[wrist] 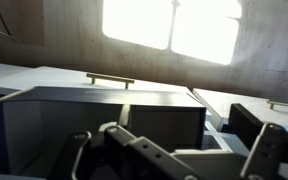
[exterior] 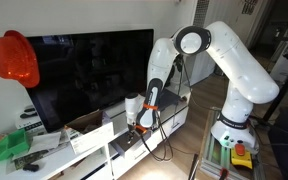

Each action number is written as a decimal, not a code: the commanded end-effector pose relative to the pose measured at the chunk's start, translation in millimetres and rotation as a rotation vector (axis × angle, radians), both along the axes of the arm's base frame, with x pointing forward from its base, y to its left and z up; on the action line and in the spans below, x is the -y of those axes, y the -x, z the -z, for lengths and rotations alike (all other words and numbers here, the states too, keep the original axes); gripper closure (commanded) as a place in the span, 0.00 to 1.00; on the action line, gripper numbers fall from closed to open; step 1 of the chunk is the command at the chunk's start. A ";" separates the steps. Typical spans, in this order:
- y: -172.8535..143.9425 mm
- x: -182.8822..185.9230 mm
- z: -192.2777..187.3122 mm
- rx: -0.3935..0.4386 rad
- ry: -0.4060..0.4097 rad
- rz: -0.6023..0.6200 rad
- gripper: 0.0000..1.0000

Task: Pick up the blue box and place it on top of the tv stand

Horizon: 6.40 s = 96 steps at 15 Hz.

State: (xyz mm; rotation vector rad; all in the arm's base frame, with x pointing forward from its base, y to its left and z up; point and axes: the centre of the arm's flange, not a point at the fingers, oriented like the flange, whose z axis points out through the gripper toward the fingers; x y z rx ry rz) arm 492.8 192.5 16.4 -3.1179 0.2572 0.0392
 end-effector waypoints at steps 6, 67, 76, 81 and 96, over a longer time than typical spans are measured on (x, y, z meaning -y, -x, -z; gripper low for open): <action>-58.3 -30.3 72.7 0.140 -0.030 -0.137 0.00; 66.9 -4.4 -247.2 -0.568 0.042 0.128 0.99; 14.2 19.3 -197.4 -0.195 0.006 0.154 0.99; 1.5 25.6 -158.3 -0.069 -0.035 0.116 0.99; -48.5 43.8 -106.7 -0.066 -0.023 -0.054 0.99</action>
